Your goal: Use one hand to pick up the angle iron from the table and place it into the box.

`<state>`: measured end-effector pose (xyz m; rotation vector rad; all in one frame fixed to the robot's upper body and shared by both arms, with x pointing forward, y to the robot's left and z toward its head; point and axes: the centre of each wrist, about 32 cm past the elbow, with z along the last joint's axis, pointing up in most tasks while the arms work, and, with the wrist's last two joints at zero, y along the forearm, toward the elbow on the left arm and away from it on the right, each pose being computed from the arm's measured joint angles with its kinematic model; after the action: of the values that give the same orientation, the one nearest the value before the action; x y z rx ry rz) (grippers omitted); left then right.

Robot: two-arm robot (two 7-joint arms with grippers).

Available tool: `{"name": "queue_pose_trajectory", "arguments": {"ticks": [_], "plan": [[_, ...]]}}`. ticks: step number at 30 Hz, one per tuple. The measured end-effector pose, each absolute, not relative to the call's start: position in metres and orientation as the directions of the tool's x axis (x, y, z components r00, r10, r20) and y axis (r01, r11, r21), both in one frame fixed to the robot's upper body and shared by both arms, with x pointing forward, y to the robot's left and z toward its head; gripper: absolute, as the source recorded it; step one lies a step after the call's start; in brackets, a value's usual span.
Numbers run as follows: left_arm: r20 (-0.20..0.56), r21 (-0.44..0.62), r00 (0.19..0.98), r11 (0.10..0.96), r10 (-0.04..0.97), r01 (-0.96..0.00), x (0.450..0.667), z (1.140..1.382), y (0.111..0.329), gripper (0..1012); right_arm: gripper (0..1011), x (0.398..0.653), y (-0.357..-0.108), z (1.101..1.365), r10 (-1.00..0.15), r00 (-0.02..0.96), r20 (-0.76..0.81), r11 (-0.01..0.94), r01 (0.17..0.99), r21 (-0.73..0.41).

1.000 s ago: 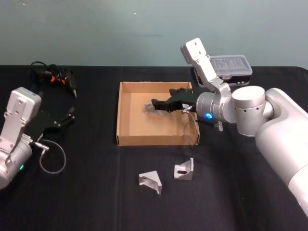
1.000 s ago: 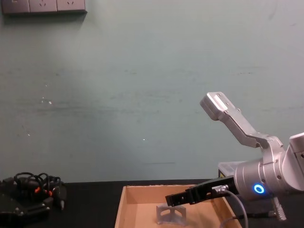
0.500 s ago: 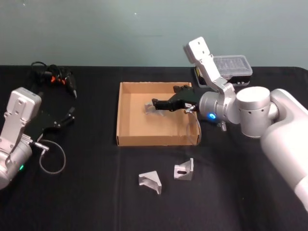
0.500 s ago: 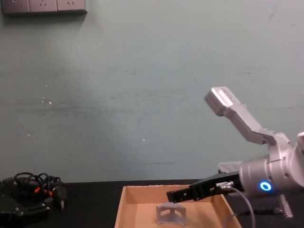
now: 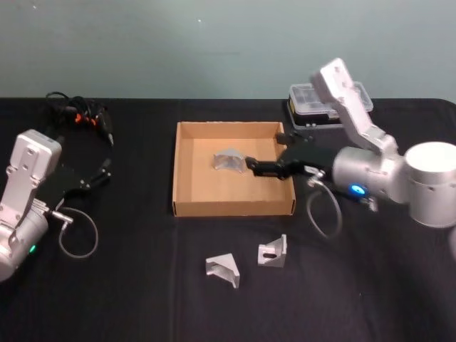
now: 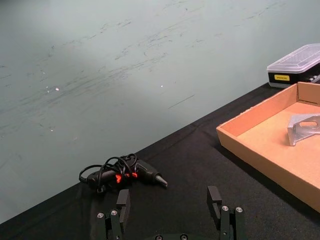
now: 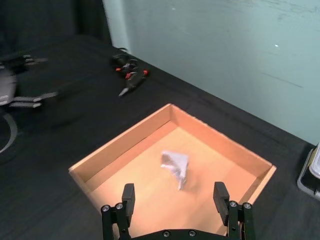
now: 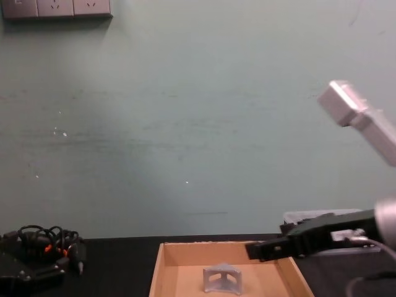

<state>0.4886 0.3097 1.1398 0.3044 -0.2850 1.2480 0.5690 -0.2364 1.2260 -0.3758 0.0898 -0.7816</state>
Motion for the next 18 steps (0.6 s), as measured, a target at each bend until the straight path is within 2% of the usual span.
{"name": "queue_pose_trajectory", "arguments": {"ticks": [5, 11, 18], "plan": [[0.374, 0.07, 0.292, 0.287, 0.88, -0.955, 0.489, 1.14, 0.31, 1011, 1003, 0.545, -0.259, 1.232, -0.681, 0.73, 0.057, 0.666, 0.65, -0.367], [0.374, 0.07, 0.292, 0.287, 0.88, -0.955, 0.489, 1.14, 0.31, 1011, 1003, 0.508, -0.29, 1.232, -0.61, 0.789, 0.073, 0.713, 0.586, -0.385], [0.374, 0.07, 0.292, 0.287, 0.88, -0.955, 0.489, 1.14, 0.31, 1011, 1003, 0.487, -0.309, 1.22, -0.521, 0.851, 0.067, 0.763, 0.499, -0.411]]}}
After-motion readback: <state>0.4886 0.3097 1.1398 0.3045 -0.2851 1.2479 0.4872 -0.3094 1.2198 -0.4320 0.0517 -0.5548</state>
